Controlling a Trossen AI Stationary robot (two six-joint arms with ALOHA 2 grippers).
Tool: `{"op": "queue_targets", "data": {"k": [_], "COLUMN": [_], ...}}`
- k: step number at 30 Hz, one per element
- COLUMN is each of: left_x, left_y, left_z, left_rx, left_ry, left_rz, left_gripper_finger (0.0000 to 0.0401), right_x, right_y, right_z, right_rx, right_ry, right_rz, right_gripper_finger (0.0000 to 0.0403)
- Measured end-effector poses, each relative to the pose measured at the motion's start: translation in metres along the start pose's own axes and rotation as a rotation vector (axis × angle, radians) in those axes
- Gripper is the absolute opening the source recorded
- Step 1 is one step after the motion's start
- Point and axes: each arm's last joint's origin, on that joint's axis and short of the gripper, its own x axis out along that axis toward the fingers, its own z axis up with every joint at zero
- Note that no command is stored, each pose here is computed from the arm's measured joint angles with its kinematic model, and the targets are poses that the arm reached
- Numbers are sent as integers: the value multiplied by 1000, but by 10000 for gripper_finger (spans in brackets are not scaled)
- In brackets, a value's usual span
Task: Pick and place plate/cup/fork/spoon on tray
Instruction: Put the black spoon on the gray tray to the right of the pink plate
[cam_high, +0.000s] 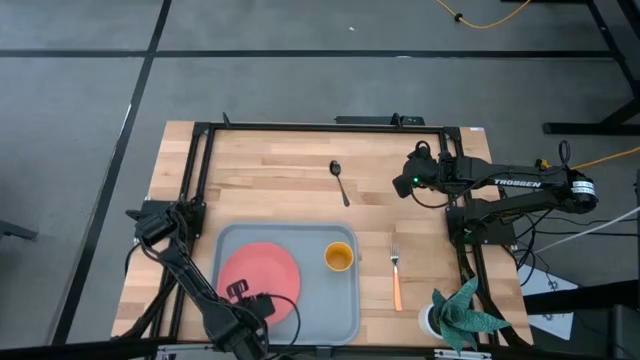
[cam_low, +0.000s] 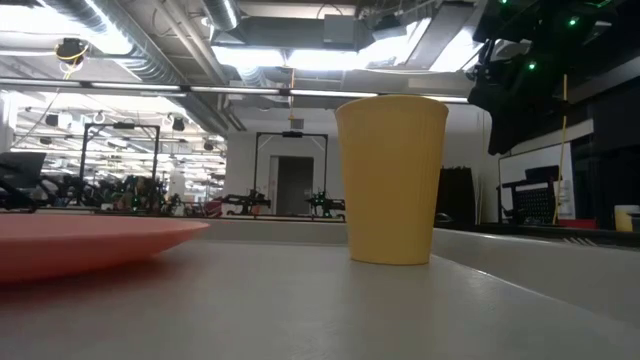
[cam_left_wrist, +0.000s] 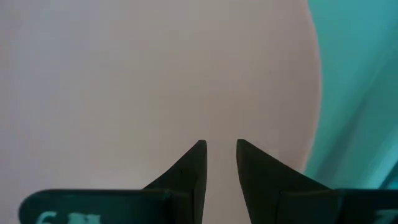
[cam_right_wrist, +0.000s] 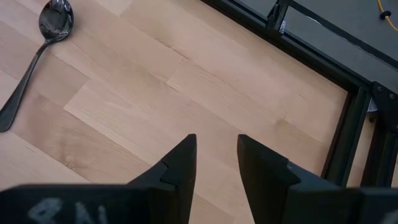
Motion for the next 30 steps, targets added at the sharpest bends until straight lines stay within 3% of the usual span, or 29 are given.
{"op": "queue_targets", "data": {"k": [11, 18, 24, 27, 30], "left_x": [-40, -34, -21, -16, -10], "left_y": [22, 43, 98, 133, 163], "left_z": [18, 27, 49, 55, 62], "left_rx": [92, 106, 25, -55, -154], "left_ry": [-137, -245, -208, -219, -291], "left_rz": [300, 439, 533, 508, 402], "left_gripper_finger": [80, 80, 80, 80, 80], "right_x": [0, 0, 0, 0, 0], "right_y": [0, 0, 0, 0, 0], "right_z": [0, 0, 0, 0, 0], "right_rx": [3, 8, 27, 25, 25], "right_ry": [0, 0, 0, 3, 6], "right_rz": [1, 1, 1, 2, 5], "right_gripper_finger": [121, 121, 121, 121, 121]}}
